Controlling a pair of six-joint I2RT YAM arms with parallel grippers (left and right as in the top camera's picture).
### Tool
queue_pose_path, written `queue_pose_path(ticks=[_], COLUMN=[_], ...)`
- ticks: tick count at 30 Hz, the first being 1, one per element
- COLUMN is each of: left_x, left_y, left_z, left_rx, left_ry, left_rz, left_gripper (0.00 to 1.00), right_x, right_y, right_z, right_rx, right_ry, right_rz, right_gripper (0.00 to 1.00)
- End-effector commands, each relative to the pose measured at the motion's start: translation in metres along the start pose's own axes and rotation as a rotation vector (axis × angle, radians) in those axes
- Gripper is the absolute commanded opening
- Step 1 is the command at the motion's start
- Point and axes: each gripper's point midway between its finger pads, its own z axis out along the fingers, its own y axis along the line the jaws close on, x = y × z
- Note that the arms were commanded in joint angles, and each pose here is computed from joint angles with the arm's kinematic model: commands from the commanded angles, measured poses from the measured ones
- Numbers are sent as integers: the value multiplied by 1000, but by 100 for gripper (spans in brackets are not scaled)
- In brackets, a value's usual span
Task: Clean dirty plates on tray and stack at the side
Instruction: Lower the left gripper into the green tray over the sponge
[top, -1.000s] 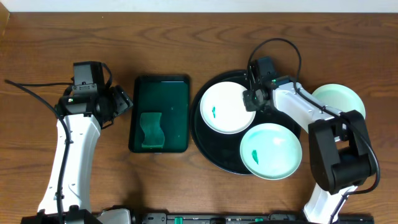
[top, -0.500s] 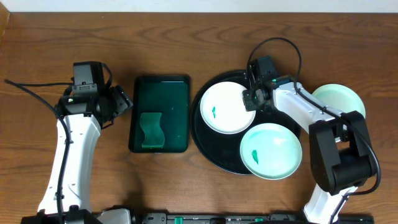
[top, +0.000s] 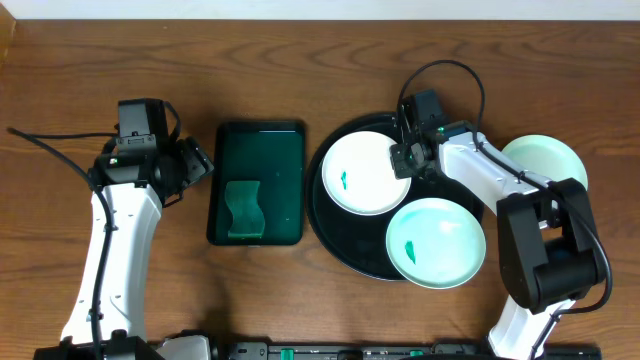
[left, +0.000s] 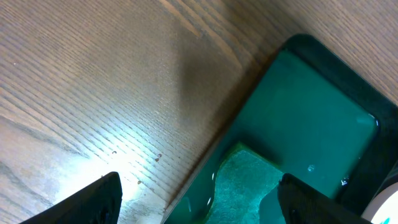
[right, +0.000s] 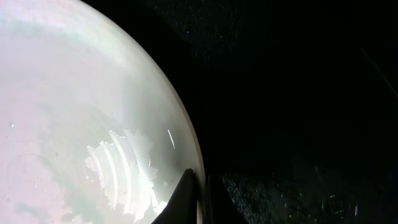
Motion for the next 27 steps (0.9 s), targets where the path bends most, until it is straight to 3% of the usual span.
queue_pose_path(ticks=[1, 6, 12, 17, 22, 27], left_x=[-6, -5, 50, 80, 95, 89], left_y=[1, 2, -4, -3, -9, -16], left_z=[-3, -3, -9, -9, -3, 6], left_rx=[-10, -12, 56, 49, 54, 55], left_ry=[-19, -14, 233, 336, 354, 322], left_rz=[-2, -2, 1, 71, 206, 243], left_gripper=[80, 80, 81, 80, 68, 55], right_x=[-4, -4, -3, -3, -3, -2], right_y=[0, 0, 0, 0, 0, 1], right_z=[-1, -1, -1, -1, -1, -1], right_rx=[18, 18, 19, 18, 18, 18], right_ry=[-12, -11, -8, -8, -7, -3], right_rz=[-14, -14, -13, -14, -14, -16], right_gripper=[1, 1, 1, 2, 1, 1])
